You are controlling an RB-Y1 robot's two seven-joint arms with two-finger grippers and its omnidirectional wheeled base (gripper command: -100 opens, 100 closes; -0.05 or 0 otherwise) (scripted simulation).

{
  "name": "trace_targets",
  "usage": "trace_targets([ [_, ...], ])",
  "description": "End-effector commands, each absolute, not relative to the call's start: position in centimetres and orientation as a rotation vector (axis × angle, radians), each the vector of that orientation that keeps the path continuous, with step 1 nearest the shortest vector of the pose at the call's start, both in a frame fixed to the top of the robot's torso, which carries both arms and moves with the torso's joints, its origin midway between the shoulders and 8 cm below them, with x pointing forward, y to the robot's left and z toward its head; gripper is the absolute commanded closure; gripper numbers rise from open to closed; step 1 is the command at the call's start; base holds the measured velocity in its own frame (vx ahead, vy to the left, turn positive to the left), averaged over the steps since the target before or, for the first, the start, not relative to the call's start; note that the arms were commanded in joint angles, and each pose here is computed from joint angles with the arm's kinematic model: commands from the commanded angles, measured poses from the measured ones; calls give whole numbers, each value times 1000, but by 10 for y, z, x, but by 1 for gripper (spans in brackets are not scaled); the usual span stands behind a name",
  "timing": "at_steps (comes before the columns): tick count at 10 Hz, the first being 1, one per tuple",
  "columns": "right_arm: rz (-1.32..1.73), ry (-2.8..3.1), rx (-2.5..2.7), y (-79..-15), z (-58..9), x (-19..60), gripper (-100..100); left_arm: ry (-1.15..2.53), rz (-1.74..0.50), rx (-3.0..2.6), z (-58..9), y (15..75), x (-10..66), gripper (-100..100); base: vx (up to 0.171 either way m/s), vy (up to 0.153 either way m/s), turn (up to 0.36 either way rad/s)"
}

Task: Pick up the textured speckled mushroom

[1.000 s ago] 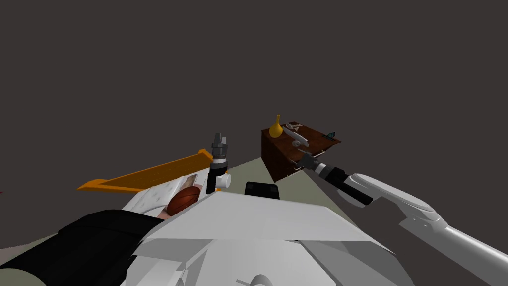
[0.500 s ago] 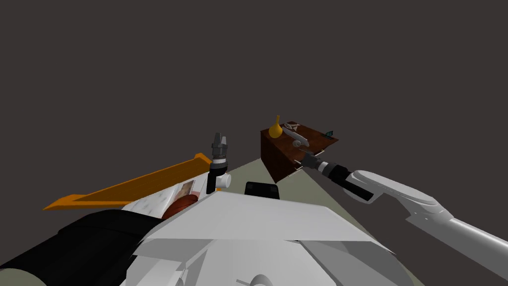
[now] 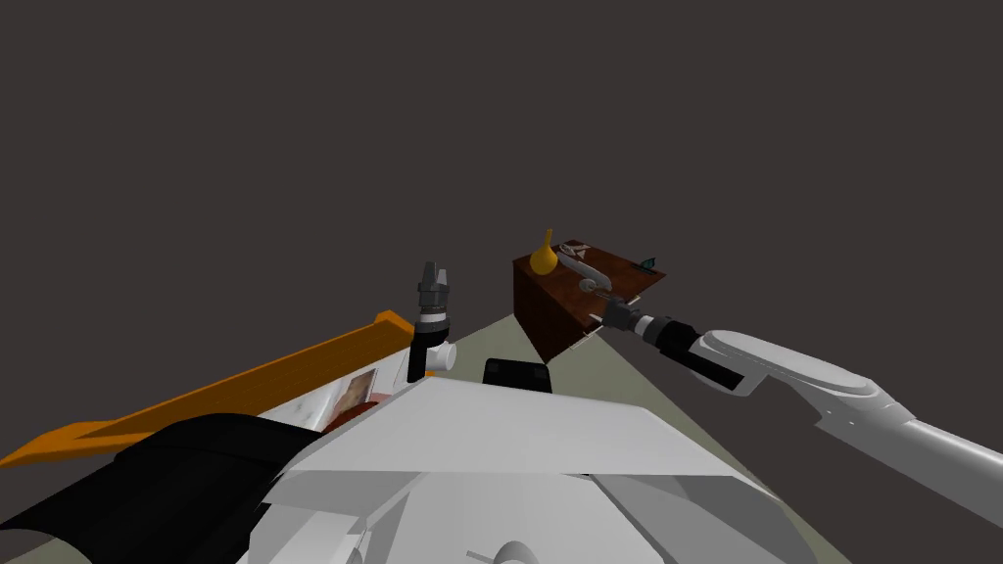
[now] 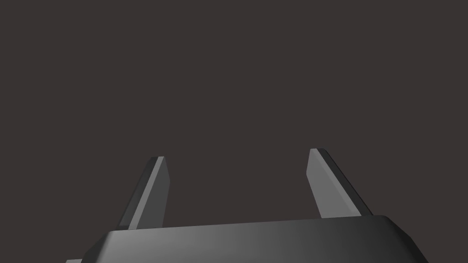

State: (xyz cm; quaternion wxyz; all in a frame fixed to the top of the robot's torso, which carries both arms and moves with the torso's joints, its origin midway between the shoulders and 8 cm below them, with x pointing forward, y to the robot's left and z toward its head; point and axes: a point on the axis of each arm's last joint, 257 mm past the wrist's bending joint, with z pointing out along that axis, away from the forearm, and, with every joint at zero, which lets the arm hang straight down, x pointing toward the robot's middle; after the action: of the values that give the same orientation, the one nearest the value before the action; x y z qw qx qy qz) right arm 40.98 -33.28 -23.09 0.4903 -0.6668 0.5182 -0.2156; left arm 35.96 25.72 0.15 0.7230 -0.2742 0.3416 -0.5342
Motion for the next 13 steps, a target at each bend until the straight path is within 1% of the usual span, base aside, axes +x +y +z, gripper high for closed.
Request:
trace_targets([
  [1,-604,1203,-1708,-348,-232,415,-100,754,-1179,-605,1,257,360,0,73,53,-102],
  [5,-738,1094,-1855,-371,-232,424,-100,754,-1179,-605,1,257,360,0,66,50,-81],
  [13,-1015,823,-2179,-433,-231,441,-100,754,-1179,-605,1,257,360,0,98,46,-91],
])
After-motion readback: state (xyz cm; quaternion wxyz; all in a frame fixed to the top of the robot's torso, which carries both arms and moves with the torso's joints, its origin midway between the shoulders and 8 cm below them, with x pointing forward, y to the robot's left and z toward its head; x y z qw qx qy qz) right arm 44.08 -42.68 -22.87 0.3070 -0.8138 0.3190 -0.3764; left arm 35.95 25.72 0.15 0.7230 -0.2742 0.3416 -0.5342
